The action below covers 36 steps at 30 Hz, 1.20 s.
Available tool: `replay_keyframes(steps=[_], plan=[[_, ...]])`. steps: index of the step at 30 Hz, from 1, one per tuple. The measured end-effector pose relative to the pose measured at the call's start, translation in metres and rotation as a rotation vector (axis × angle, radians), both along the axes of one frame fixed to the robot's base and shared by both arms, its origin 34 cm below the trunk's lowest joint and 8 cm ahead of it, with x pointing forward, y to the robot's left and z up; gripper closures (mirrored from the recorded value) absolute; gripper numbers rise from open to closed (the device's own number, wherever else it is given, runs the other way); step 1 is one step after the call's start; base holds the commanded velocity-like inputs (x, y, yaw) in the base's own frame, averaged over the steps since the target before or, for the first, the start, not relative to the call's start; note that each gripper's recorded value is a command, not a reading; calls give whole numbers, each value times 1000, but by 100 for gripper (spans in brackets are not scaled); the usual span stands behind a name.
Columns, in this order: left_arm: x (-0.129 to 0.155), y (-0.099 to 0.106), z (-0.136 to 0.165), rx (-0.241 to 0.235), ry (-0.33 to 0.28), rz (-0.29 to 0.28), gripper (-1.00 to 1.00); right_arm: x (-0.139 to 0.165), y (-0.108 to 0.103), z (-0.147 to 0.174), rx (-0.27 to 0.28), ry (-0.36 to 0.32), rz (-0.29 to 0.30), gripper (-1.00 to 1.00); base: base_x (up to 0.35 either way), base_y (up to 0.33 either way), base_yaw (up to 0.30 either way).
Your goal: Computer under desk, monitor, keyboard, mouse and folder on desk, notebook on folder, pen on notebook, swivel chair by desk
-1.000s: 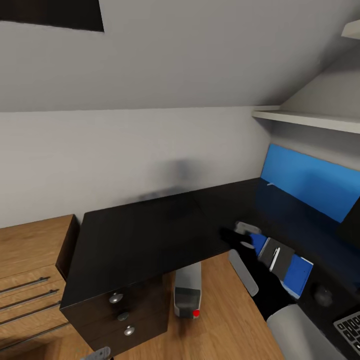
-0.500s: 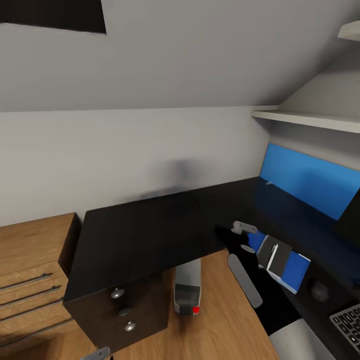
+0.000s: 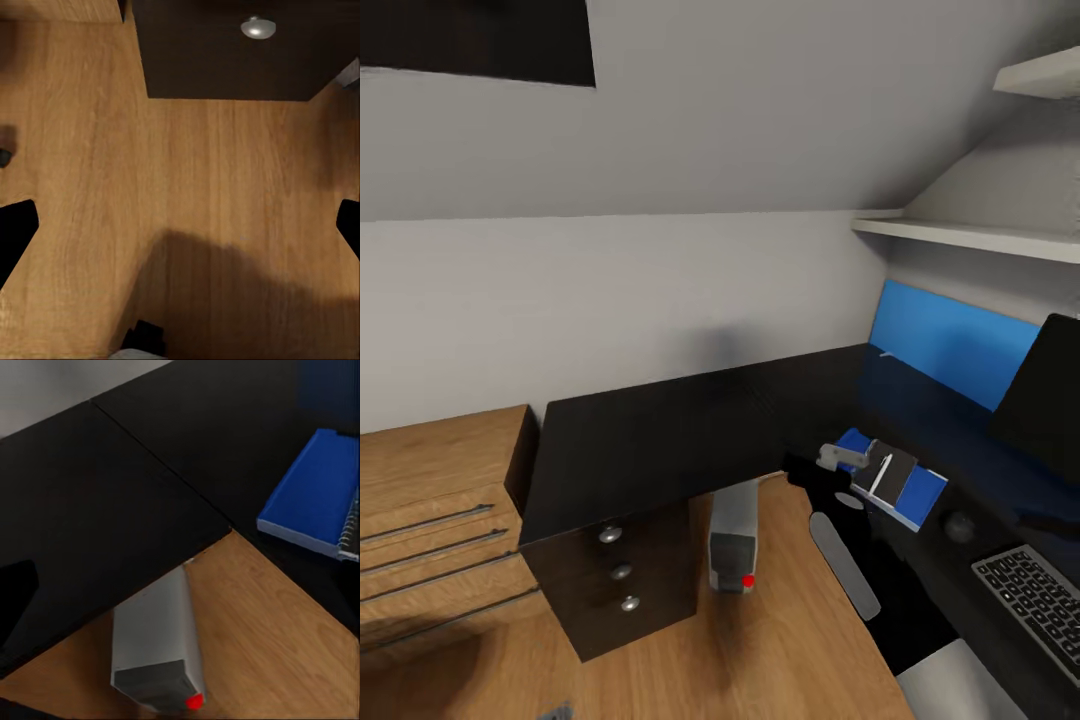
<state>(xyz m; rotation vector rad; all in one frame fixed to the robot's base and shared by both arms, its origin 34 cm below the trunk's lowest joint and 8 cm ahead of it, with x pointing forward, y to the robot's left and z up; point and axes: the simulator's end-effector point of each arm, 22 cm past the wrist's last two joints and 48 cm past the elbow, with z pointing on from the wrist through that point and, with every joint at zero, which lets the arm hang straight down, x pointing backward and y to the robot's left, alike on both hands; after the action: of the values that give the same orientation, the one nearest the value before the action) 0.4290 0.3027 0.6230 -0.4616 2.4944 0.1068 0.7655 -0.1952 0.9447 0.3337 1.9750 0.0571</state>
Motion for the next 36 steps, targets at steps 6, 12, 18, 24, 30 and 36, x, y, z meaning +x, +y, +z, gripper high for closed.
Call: replay_keyframes(steps=[6, 12, 18, 24, 30, 36], plan=[[-16, 15, -12, 19, 47, -5, -100, -3, 13, -7, -16, 10, 32, -100, -300, -169, 0], [-18, 25, -12, 29, 50, 0, -100, -13, 43, -32, -74, 49, 111, -100, -291, -193, 0], [-17, 28, -11, 17, 40, 16, -100, -23, 65, -51, -115, 60, 167, -100, -209, -143, 0], [-13, 27, -8, 12, 27, 17, -100, -30, 79, -71, -134, 88, 190, -100, -59, -41, 0], [-12, 29, 1, 16, 22, 19, -100, -42, 100, -93, -172, 139, 220, -100, -16, -11, 0], [-13, 30, 9, 18, 24, 20, -100, -52, 118, -112, -223, 140, 259, -100, -4, -3, 0]])
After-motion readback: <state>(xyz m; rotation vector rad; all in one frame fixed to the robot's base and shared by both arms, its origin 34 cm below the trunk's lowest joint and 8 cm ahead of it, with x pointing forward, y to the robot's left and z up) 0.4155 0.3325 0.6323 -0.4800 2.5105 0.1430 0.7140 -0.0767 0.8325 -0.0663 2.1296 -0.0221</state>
